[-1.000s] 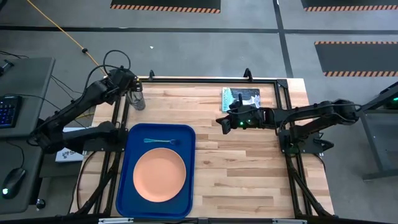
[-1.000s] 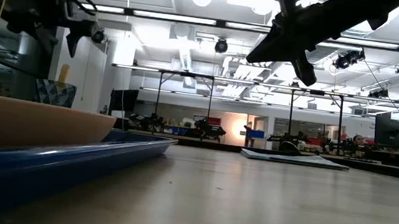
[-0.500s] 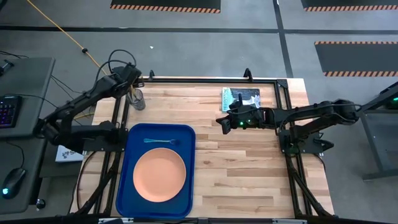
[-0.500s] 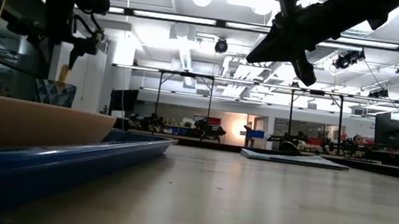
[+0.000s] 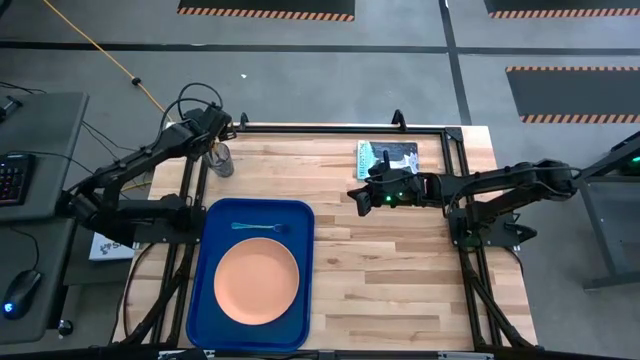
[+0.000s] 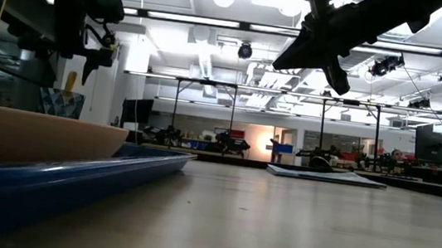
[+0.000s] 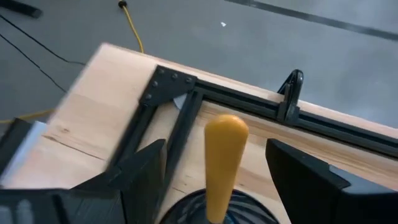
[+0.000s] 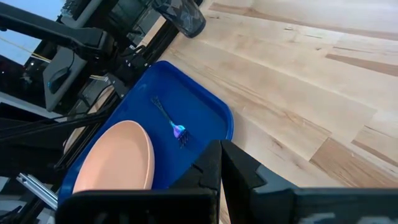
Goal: Pick and place plate/cup/fork/spoon on tray
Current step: Put the yellow spoon on the blue tray to the left of the blue fork
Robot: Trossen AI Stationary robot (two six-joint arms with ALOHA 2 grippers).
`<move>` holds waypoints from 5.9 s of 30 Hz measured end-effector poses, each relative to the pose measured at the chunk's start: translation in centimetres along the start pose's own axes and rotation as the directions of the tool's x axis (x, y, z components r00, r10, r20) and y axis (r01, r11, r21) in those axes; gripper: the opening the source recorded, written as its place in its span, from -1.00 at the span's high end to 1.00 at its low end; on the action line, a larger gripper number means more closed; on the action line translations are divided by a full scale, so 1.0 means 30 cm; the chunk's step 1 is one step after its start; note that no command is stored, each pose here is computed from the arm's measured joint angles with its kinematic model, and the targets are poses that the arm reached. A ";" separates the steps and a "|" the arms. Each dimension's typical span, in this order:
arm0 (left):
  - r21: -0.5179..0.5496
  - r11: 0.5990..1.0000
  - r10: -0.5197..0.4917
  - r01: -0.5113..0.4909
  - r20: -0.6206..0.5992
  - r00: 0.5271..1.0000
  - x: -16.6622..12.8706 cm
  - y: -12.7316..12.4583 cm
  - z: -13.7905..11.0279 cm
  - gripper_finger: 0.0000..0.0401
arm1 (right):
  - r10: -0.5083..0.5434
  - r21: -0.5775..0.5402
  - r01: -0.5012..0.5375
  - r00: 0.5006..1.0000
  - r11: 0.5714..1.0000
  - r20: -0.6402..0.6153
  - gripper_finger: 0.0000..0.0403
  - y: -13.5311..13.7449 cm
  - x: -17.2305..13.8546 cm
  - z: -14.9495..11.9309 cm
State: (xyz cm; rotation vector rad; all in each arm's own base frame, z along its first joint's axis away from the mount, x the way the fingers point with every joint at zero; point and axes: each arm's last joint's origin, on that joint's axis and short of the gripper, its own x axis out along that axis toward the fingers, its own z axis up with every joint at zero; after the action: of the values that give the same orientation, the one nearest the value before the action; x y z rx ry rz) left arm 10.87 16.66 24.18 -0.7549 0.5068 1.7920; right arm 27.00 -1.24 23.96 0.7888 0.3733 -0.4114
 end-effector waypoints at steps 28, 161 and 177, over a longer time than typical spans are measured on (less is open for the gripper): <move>0.033 0.999 -0.037 0.036 0.018 0.999 0.010 -0.016 -0.040 0.67 | -0.016 0.004 0.016 1.000 1.000 0.019 1.00 -0.001 0.000 0.002; -0.459 -0.012 -0.803 0.888 0.534 0.265 -0.595 0.031 -0.179 0.66 | 0.011 -0.501 0.233 0.900 0.833 0.436 0.08 0.450 0.106 0.303; -0.523 -0.016 -0.845 0.852 0.463 0.267 -0.590 -0.050 -0.260 0.65 | 0.029 -0.538 0.200 0.922 0.819 0.387 0.14 0.428 0.116 0.318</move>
State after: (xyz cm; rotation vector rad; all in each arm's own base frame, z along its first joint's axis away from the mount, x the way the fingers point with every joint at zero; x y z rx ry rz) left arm 18.18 0.11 31.16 -1.2182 -0.7285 0.6316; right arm 37.83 -0.94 36.22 0.0899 0.1486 -0.4953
